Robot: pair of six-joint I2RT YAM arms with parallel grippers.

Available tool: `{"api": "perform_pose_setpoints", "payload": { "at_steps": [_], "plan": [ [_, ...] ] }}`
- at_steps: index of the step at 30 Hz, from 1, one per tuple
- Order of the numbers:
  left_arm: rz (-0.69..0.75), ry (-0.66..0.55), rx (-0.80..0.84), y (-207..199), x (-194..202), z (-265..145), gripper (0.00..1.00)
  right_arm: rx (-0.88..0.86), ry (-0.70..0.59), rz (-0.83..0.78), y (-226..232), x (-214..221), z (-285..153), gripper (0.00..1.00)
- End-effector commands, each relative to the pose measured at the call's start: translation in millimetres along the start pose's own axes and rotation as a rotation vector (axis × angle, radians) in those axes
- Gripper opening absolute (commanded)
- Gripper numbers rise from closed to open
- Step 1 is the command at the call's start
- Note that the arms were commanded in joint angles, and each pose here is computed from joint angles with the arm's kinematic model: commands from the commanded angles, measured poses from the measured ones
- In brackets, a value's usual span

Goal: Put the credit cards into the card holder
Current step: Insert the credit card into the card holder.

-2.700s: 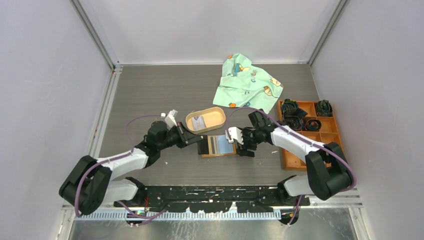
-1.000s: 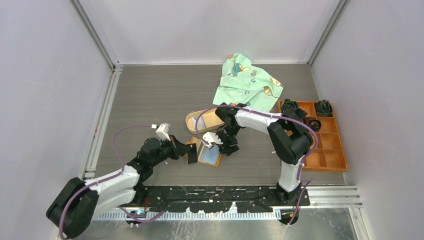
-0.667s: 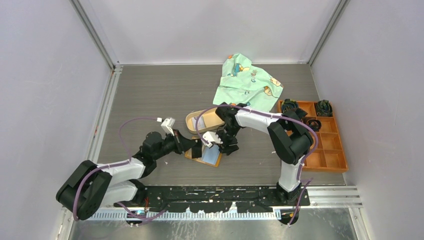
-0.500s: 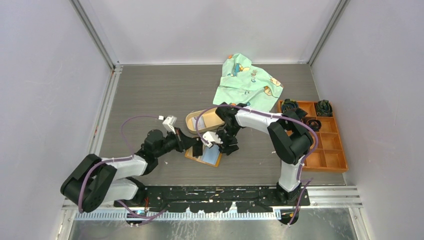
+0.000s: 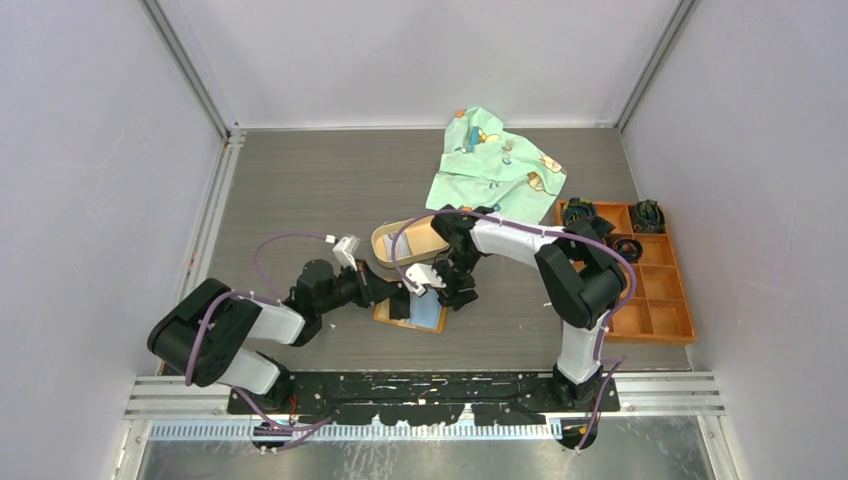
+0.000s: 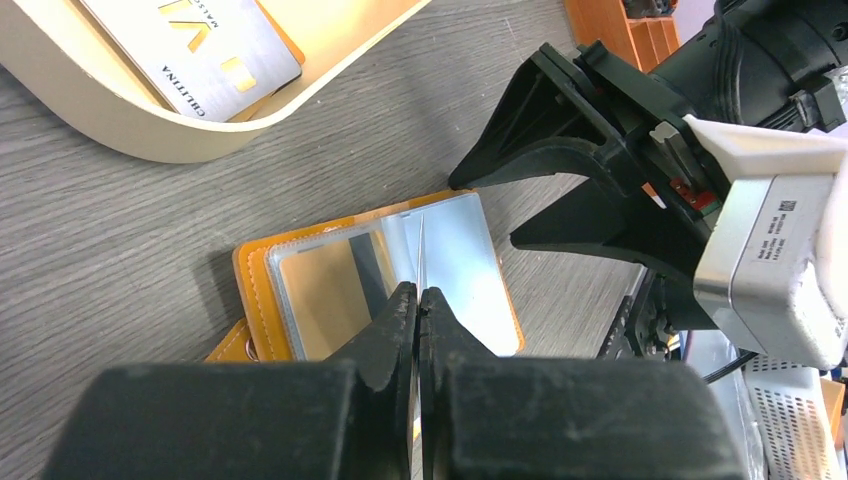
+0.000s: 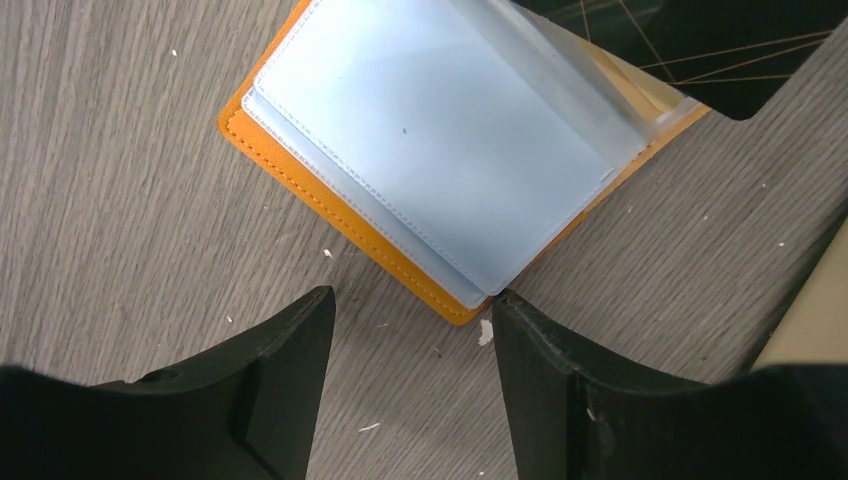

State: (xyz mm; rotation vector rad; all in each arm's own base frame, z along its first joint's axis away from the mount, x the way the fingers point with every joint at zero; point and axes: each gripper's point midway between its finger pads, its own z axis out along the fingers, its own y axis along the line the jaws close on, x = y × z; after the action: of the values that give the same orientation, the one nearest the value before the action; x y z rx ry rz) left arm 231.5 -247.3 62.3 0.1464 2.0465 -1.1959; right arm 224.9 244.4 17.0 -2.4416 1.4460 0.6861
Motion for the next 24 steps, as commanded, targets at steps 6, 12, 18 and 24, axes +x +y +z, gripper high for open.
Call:
{"api": "perform_pose_setpoints", "payload": {
  "at_steps": [6,12,18,24],
  "plan": [
    [-0.083,-0.092,0.038,-9,-3,0,0.00,-0.036,0.030,0.008,7,10,3,0.65],
    [-0.134,-0.130,0.027,-6,0,2,0.00,-0.049,0.023,0.013,10,10,7,0.65],
    [-0.208,-0.156,0.005,1,6,0,0.00,-0.062,0.034,0.007,12,11,11,0.65],
    [-0.238,-0.181,-0.003,0,2,-3,0.00,-0.072,0.043,0.004,14,11,14,0.65]
  ]
}}
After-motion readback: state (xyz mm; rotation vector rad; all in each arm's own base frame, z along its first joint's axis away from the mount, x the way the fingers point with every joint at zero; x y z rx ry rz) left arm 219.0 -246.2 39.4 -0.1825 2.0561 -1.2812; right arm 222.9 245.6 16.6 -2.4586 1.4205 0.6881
